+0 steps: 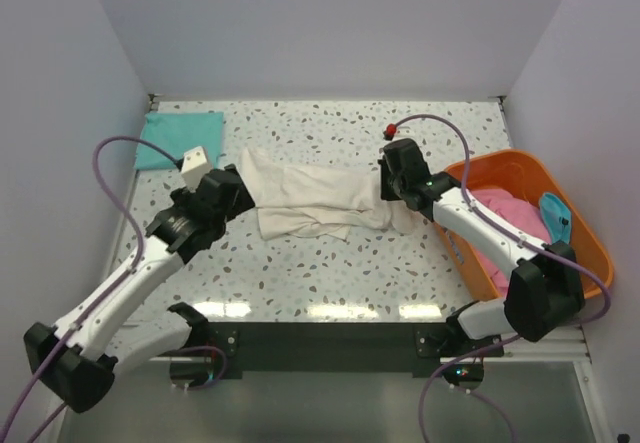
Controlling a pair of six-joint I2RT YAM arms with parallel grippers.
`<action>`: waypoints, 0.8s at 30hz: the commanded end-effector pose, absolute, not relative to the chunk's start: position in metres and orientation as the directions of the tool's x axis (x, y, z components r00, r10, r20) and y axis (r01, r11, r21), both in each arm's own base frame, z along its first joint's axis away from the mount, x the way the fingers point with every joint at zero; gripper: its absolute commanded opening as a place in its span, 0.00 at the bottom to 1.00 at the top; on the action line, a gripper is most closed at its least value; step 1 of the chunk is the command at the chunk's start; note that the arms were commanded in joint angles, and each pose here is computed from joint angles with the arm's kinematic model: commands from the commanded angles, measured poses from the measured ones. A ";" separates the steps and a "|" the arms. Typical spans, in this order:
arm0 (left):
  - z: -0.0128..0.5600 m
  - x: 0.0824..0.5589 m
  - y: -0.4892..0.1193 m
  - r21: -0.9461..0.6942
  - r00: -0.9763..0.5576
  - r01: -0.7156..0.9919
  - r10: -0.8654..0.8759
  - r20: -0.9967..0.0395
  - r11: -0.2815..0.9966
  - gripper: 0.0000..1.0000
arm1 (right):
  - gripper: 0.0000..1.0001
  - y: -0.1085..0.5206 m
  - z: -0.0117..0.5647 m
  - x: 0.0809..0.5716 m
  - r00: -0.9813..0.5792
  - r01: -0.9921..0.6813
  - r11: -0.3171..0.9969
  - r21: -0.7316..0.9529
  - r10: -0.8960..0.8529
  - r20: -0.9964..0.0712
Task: Fold and stack the t-shirts
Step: Move the tshirt to the center of the board, then flatten the tshirt out
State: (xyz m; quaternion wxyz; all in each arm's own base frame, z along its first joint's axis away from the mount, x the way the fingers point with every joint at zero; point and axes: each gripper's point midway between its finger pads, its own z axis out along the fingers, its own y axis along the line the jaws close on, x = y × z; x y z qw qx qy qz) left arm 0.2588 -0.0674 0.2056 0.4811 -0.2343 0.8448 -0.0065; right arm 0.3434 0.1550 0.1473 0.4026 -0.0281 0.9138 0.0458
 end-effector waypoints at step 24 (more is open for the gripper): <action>0.035 0.393 -0.113 -0.331 -0.707 -0.332 -0.466 -0.532 0.883 0.85 | 0.00 0.153 0.122 0.361 -0.701 0.016 0.999 0.032 0.034 -0.712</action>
